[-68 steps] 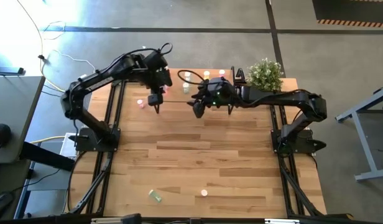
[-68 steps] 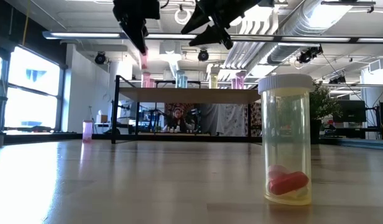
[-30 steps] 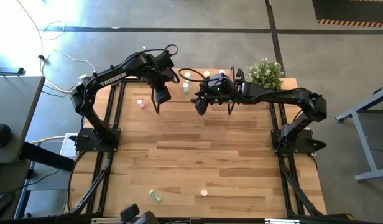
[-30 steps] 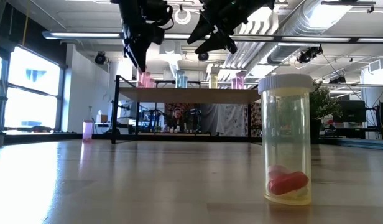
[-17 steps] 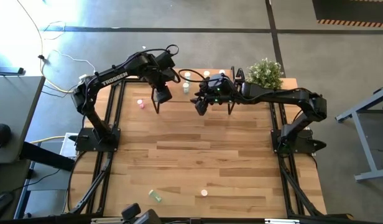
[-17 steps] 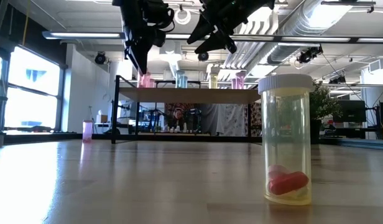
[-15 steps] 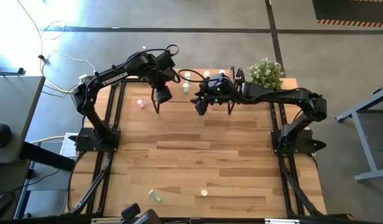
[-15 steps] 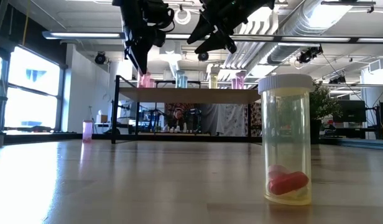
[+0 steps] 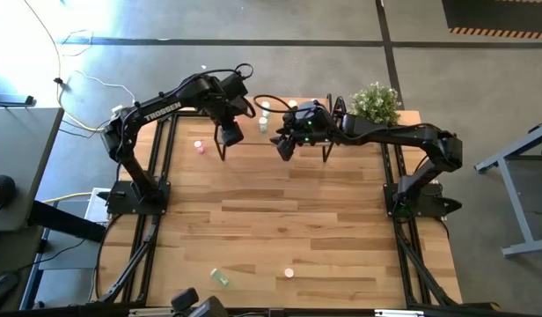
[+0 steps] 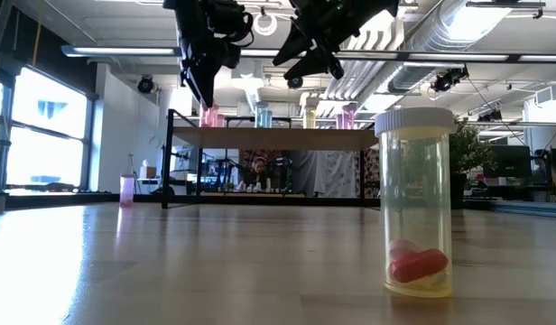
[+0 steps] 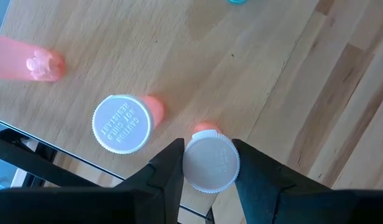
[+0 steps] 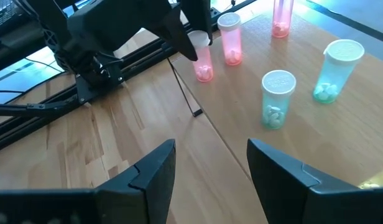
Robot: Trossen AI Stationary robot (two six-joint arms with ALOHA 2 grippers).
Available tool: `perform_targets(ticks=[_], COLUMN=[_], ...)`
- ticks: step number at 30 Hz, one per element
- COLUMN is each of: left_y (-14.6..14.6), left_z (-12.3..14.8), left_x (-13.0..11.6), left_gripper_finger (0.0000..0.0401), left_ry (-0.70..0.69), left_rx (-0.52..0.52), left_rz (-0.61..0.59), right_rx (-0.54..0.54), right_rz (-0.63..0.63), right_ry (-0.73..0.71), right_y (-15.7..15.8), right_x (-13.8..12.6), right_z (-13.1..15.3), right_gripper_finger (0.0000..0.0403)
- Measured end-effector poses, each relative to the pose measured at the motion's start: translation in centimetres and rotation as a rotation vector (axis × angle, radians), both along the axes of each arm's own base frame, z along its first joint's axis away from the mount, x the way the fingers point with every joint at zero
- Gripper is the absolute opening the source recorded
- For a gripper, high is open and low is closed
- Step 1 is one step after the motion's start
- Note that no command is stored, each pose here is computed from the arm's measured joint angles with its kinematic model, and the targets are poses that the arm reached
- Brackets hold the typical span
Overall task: Pick and place medicine bottles onto shelf by color
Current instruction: Put the orange pill bottle on the shelf aligned with the other orange pill bottle
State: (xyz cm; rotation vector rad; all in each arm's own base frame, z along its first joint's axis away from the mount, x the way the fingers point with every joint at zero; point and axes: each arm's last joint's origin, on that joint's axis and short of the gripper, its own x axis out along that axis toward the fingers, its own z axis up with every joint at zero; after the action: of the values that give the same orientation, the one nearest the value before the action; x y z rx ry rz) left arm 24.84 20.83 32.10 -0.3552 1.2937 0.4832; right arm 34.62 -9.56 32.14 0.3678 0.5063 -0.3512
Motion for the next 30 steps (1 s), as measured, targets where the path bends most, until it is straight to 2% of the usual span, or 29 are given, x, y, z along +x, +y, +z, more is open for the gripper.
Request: perform_targets(ticks=[13,25,30], left_y=[0.0,0.0,-0.3], left_z=[-0.2,-0.1,0.7], left_x=[0.0,-0.1,-0.5], left_gripper_finger=[0.0184,0.0186,0.0184], left_ry=[0.011,0.007,-0.004], left_rx=[-0.007,-0.003,0.031], left_rz=[0.009,0.009,-0.002], right_rx=[-0.013,-0.02,-0.02], right_rz=[0.013,0.017,0.017], right_ry=[0.004,0.006,0.006], right_y=[0.0,0.0,0.0], right_x=[0.0,0.0,0.0], right_z=[0.0,0.0,0.0], right_gripper_finger=[0.019,0.019,0.019])
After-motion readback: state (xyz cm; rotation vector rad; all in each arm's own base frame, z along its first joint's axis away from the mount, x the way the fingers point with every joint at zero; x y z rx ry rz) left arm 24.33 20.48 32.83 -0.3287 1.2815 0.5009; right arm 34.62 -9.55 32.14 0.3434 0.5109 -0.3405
